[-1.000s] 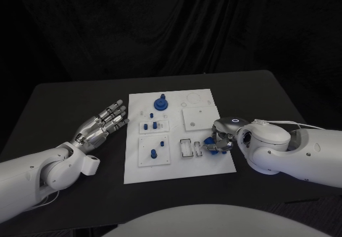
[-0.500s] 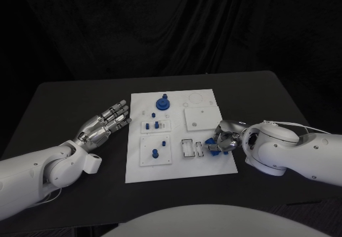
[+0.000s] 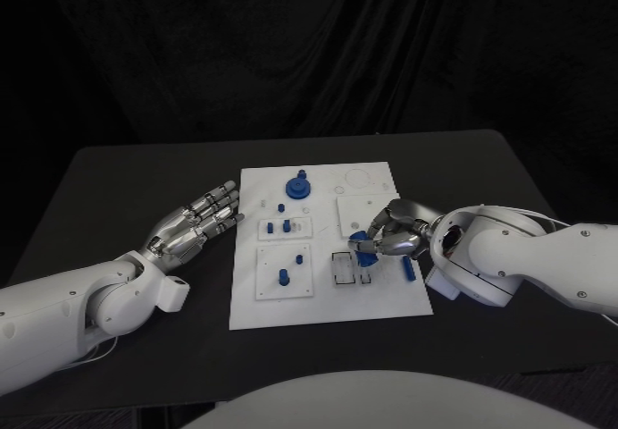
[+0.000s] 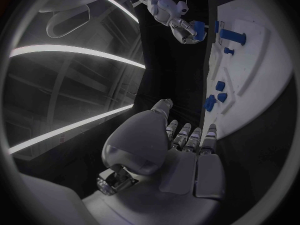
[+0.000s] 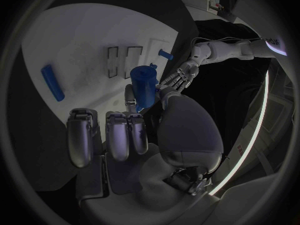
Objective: Assemble the parts on the task board
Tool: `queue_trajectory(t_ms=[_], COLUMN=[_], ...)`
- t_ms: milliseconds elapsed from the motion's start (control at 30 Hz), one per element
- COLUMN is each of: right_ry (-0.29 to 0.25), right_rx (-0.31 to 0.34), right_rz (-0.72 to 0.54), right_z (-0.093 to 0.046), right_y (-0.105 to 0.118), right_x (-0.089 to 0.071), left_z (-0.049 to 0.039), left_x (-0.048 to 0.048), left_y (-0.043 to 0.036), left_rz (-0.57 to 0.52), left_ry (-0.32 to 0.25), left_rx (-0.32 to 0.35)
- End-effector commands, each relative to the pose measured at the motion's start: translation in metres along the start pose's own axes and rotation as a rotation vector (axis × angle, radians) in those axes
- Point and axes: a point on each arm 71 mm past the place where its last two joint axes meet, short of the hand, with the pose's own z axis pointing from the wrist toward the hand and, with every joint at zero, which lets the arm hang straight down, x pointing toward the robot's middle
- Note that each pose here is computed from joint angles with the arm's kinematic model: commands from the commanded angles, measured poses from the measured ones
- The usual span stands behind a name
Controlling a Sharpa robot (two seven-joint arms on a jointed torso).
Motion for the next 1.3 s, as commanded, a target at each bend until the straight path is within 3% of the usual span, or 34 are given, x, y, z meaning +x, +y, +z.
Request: queue_trajectory(t_ms=[33, 300, 1300], right_ry=[0.048, 0.114, 0.184], right_rx=[0.014, 0.063, 0.121], right_rz=[0.054, 0.032, -0.014], right_z=[0.004, 0.012, 0.022], right_y=[0.002, -0.001, -0.009], right_x=[0.005, 0.018, 0.024], left_z=[0.0008, 0.0023, 0.0049], left_x=[0.0022, 0.0027, 0.0035], left_y=[-0.0076, -0.007, -0.0048], left_rz=[-0.015, -0.017, -0.025], left_ry=[0.009, 0.013, 0.024], left_rx=[0.111, 0.111, 0.1])
